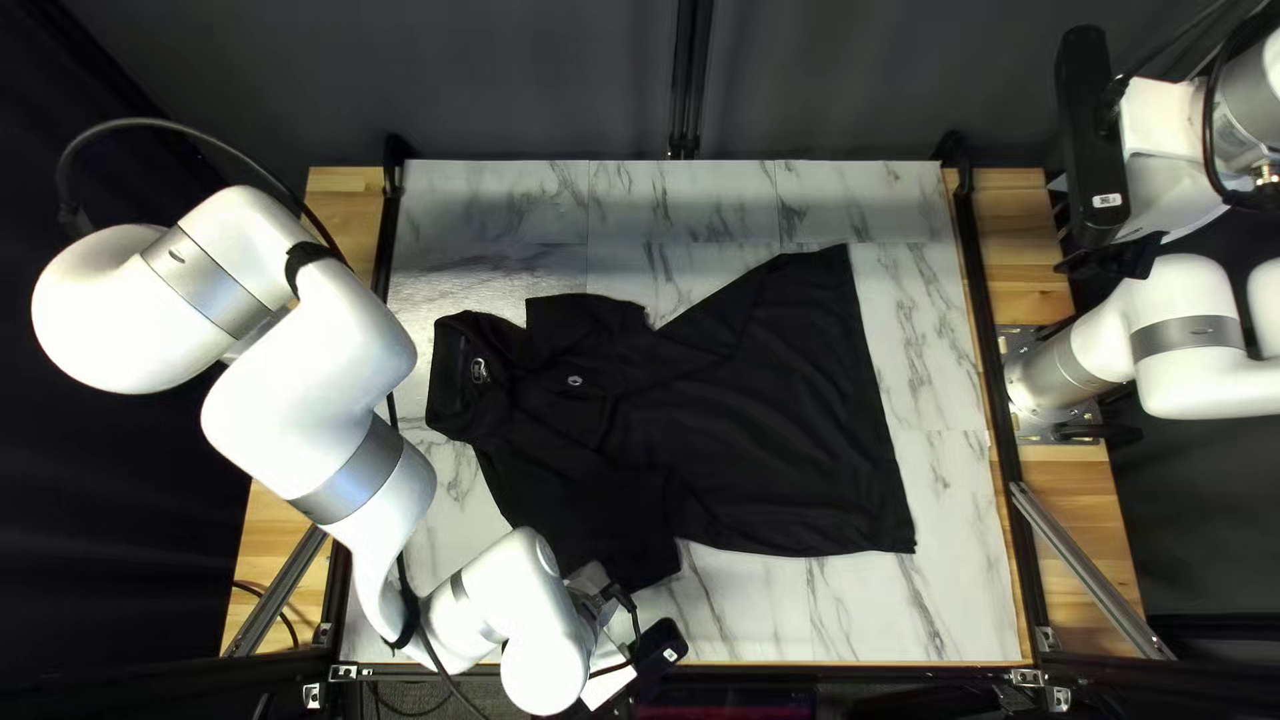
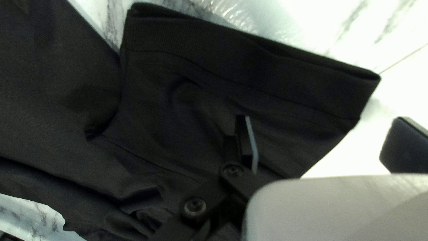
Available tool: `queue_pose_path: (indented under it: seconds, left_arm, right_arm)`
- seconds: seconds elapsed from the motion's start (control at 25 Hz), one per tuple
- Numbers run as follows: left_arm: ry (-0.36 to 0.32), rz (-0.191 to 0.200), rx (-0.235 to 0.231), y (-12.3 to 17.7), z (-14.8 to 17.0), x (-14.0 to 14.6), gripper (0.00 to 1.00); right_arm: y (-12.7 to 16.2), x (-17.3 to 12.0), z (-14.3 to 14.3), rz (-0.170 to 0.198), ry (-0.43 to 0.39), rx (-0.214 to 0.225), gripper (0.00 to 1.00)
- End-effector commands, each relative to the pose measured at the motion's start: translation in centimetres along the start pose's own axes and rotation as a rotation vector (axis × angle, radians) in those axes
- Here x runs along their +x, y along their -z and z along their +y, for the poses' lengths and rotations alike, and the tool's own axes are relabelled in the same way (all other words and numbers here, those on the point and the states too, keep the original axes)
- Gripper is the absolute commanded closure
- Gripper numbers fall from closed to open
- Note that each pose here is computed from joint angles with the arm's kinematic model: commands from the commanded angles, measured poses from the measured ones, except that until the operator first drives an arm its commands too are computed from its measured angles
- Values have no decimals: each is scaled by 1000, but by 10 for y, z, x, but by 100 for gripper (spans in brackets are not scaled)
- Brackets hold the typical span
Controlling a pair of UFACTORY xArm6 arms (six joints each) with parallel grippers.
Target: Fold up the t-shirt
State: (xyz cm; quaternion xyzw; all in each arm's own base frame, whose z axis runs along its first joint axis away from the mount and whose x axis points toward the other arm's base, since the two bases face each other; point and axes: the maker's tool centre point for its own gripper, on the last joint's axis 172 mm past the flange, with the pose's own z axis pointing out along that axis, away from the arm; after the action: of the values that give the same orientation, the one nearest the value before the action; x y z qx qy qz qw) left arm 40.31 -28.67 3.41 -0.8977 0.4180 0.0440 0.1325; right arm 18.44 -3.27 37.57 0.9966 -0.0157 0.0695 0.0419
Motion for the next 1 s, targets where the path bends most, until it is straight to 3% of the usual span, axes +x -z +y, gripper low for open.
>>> queue_pose_path:
  seconds: [0.04, 0.28, 0.32, 0.36, 0.44, 0.48, 0.76, 1.0]
  left_arm:
    - [-3, 1, -2, -1, 2, 0, 0]
    - [-10, 6, -3, -4, 4, 0, 3]
    - [-10, 7, -2, -4, 3, 0, 19]
    - [-11, 7, -1, -4, 3, 0, 29]
    - [-12, 7, -1, -5, 2, 0, 91]
    - [-14, 7, -1, -5, 3, 0, 100]
    - [-30, 8, -7, -3, 6, 1, 100]
    - [-36, -7, 15, 33, 10, 1, 100]
  right_arm:
    - [0, 0, 0, 0, 0, 0, 0]
    - [0, 0, 0, 0, 0, 0, 0]
    - [0, 0, 0, 0, 0, 0, 0]
    - [0, 0, 0, 0, 0, 0, 0]
    - [0, 0, 0, 0, 0, 0, 0]
    - [0, 0, 0, 0, 0, 0, 0]
    - [0, 0, 0, 0, 0, 0, 0]
    - [0, 0, 0, 0, 0, 0, 0]
